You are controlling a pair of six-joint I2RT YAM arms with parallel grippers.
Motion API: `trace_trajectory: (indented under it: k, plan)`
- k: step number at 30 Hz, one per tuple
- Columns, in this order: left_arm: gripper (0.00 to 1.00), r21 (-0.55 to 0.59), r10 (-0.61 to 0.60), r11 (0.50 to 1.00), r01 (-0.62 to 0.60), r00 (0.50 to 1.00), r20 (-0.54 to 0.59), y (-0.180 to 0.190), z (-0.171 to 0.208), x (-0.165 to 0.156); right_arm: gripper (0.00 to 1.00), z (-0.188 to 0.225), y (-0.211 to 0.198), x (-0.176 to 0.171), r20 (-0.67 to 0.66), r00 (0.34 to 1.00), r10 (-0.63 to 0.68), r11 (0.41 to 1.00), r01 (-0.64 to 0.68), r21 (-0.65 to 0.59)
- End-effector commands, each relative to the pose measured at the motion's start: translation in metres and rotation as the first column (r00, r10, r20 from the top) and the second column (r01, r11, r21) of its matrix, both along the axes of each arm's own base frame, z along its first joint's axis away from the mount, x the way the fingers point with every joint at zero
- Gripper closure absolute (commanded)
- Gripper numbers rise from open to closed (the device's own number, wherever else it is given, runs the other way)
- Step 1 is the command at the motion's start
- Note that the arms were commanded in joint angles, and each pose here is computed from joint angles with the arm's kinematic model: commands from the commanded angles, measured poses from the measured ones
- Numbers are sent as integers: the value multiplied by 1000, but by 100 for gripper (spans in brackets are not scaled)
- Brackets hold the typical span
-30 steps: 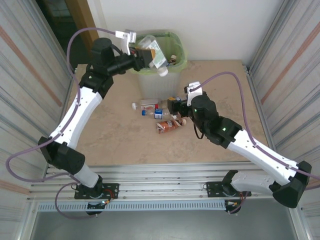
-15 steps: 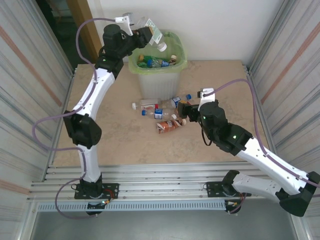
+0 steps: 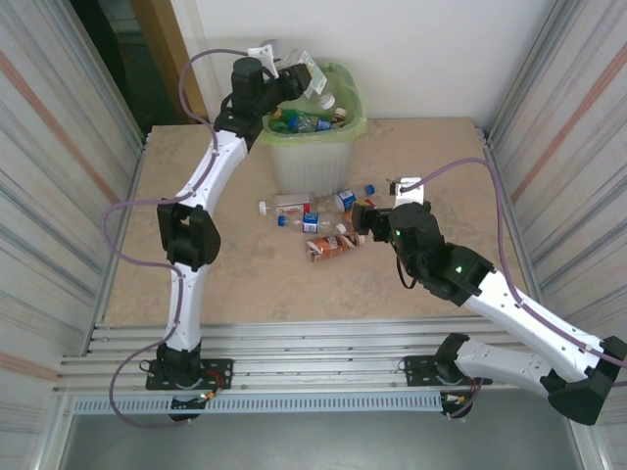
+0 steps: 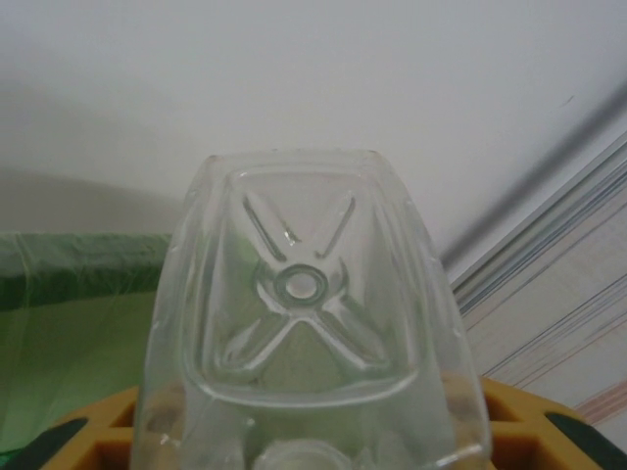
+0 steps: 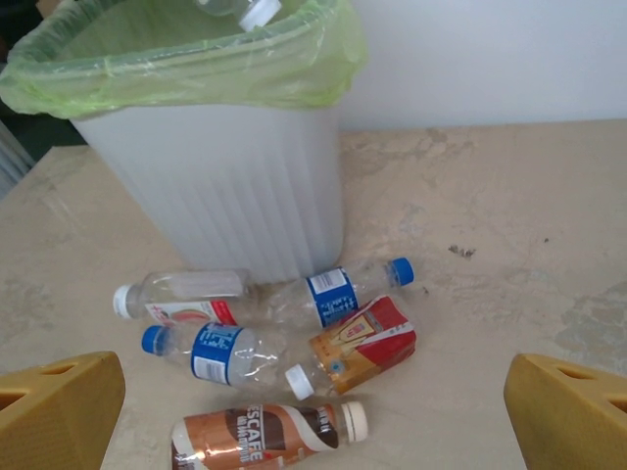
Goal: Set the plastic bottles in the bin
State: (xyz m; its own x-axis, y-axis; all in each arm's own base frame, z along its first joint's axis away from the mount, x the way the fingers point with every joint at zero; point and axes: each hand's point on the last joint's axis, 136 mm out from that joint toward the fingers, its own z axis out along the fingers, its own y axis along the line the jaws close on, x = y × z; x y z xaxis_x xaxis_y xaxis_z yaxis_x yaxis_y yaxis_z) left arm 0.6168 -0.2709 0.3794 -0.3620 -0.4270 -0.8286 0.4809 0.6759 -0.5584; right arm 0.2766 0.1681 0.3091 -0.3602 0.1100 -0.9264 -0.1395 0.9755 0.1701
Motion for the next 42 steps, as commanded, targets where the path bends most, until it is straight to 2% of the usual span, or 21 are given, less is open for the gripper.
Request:
trace_trajectory:
  k: [1, 6, 11, 21, 25, 26, 35, 42]
  plan:
    - [65, 20, 22, 1000, -23, 998, 65, 1, 19, -1, 2, -5, -6, -2, -10, 999, -31, 1000, 31, 3]
    - [46, 69, 35, 997, -38, 999, 37, 2, 6, 1, 2, -9, -6, -2, -22, 999, -33, 999, 33, 1]
    - [33, 104, 46, 993, -50, 998, 39, 5, 7, -3, 2, -12, -4, -2, -31, 999, -30, 1000, 30, -4]
    - [30, 178, 126, 973, -145, 986, 111, 29, 36, -23, 2, -11, -1, 0, -39, 999, -27, 1000, 26, -7]
    - [29, 197, 125, 969, -147, 985, 120, 33, 42, -32, 2, -19, 3, 6, -65, 997, -41, 999, 39, -32]
    - [29, 185, 120, 972, -146, 982, 146, 35, 59, -43, 2, -20, 3, 7, -69, 997, -46, 998, 43, -36]
    - [18, 184, 58, 978, -99, 974, 218, 39, 98, -90, 2, -36, 14, 17, -175, 978, -114, 993, 111, -29]
    - [5, 203, 74, 970, -134, 958, 278, 58, 111, -132, 2, -59, 27, 25, -293, 939, -183, 983, 184, -23]
